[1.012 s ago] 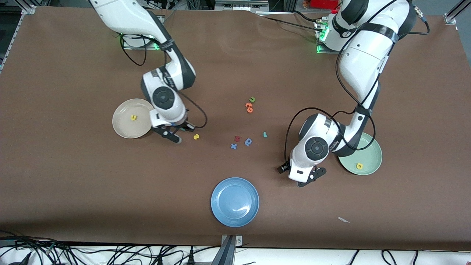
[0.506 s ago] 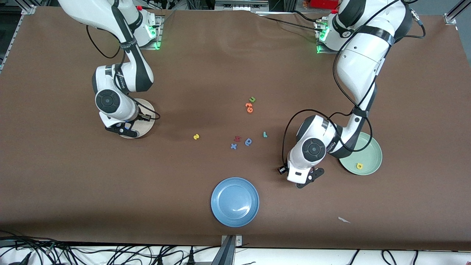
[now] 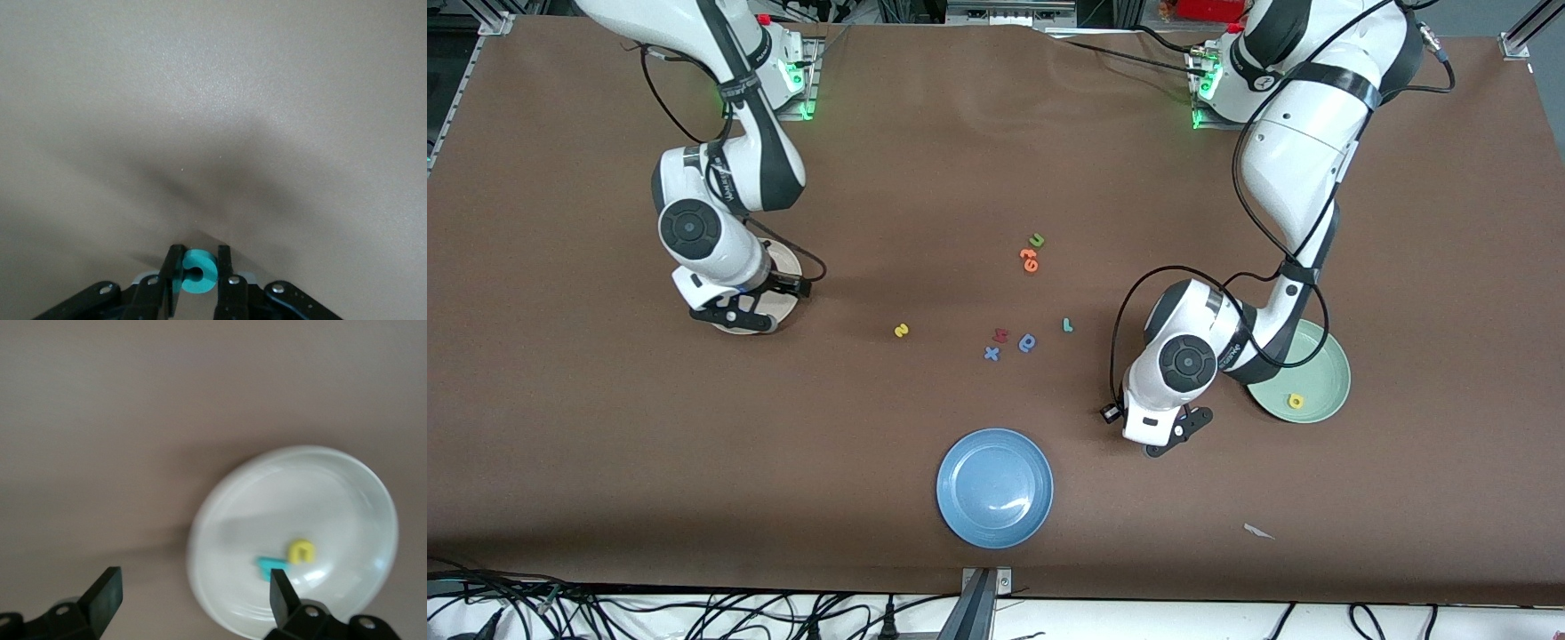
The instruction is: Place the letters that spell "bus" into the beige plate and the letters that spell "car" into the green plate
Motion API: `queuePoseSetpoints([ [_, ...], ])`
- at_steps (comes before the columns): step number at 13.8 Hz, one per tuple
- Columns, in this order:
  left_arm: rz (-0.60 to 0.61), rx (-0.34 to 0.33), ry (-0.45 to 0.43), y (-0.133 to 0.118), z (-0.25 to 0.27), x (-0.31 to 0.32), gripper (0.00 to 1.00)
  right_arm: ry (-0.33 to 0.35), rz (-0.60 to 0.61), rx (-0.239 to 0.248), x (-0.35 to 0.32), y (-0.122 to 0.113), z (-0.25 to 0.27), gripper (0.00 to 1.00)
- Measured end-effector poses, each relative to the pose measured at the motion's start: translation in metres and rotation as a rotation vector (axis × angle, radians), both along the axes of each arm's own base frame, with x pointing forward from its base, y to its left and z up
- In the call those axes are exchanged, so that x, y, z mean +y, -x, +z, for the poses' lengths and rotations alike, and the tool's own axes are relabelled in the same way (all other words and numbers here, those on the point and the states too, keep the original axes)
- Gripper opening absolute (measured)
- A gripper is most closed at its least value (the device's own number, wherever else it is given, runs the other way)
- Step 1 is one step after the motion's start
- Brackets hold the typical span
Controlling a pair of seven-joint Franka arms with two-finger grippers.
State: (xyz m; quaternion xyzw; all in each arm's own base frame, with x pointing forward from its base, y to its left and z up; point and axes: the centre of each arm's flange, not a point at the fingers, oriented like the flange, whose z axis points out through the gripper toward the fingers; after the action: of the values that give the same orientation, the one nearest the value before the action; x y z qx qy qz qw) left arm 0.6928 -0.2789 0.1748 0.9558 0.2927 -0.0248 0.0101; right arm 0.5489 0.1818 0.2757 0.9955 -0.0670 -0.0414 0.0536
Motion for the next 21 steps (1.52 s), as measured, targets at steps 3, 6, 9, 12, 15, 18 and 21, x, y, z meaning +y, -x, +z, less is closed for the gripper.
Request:
queuePoseSetpoints([
  [3,0.005,0.0,0.0,0.0,0.0,0.0,0.24,-0.018,-0.086,-0.061,0.061,-0.014,0.009,0.88],
  [6,-0.002,0.013,-0.011,-0.003,0.002,0.008,0.24,-0.034,-0.13,-0.073,0.12,-0.013,-0.024,0.76],
  [9,-0.149,0.066,-0.037,-0.013,0.018,0.041,0.24,-0.063,-0.178,-0.108,0.146,-0.01,-0.064,0.76],
  [12,-0.386,0.131,-0.076,-0.024,0.045,0.108,0.24,-0.072,-0.198,-0.119,0.152,-0.008,-0.078,0.67],
  [15,-0.564,0.163,-0.124,-0.024,0.055,0.168,0.24,-0.085,-0.197,-0.136,0.154,-0.01,-0.079,0.63],
  [18,-0.64,0.062,-0.111,-0.012,0.054,0.214,0.24,-0.092,-0.189,-0.142,0.158,-0.007,-0.088,0.62],
  [21,-0.657,-0.028,-0.096,0.024,0.036,0.262,0.24,-0.094,-0.183,-0.146,0.162,-0.005,-0.097,0.55],
])
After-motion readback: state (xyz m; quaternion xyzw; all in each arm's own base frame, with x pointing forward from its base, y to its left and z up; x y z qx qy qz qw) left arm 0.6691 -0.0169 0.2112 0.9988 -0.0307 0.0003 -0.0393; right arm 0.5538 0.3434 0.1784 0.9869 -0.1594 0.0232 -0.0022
